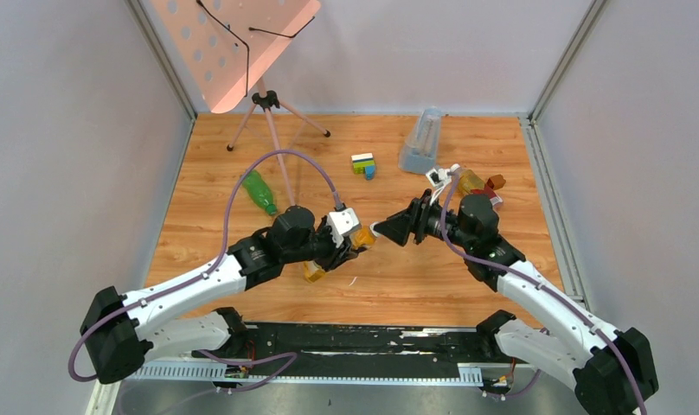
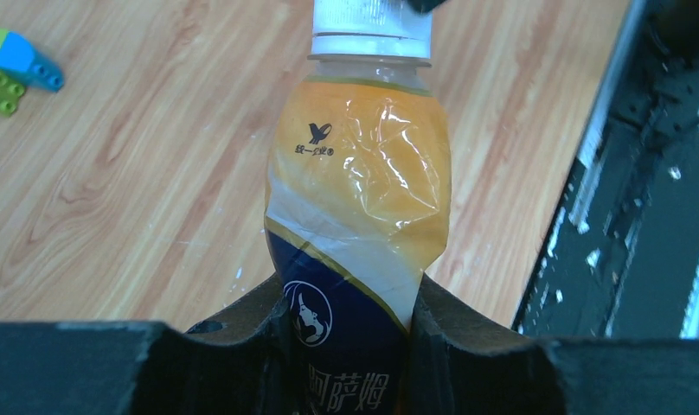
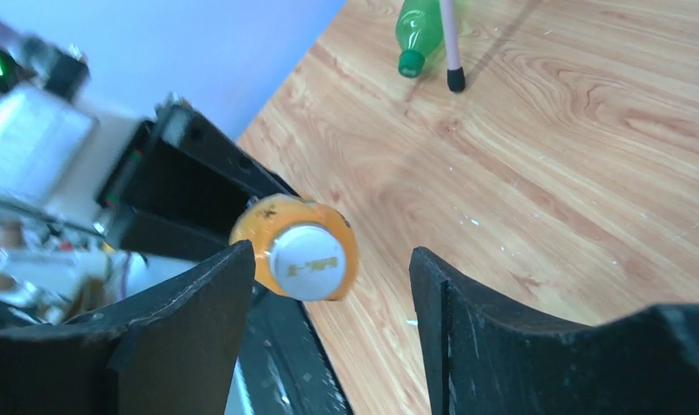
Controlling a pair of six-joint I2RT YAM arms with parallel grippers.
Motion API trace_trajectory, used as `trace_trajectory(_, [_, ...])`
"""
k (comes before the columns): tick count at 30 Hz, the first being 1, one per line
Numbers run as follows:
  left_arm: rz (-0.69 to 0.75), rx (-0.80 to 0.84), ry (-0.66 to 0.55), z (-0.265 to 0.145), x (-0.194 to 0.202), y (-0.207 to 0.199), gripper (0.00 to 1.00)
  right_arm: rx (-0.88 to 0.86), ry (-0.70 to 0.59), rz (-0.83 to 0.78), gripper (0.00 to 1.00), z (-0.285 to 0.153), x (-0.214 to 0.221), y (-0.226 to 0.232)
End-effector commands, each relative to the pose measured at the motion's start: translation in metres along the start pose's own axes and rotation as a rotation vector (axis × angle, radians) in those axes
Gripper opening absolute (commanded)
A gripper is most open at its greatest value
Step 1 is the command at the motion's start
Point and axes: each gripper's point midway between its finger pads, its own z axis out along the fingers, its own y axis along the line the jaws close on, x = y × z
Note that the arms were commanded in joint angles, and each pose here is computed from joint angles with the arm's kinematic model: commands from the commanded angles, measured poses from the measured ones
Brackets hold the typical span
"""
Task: Unscrew the bottle caps
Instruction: Unscrew the bottle cap from the plastic bottle.
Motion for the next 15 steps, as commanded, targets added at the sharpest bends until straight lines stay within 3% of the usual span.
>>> trace_trajectory(1, [-0.177,-0.153,-0.200,0.009,-0.036,0.022,0.00,0.075,-0.123,0.286,0.67,0.012,-0.038,0.005])
trace_trajectory(7, [-0.296,-0.303,-0.259,0.023,-0.043,0.031,0.00,0.230,-0.224,0.338,0.65,0.026,-0.045,-0.009])
trace_trajectory(15, [-0.335,-0.387,-0.302,0.020,-0.046,0.033,0.00,0.291,-0.333,0.404,0.58,0.037,-0.057,-0.025])
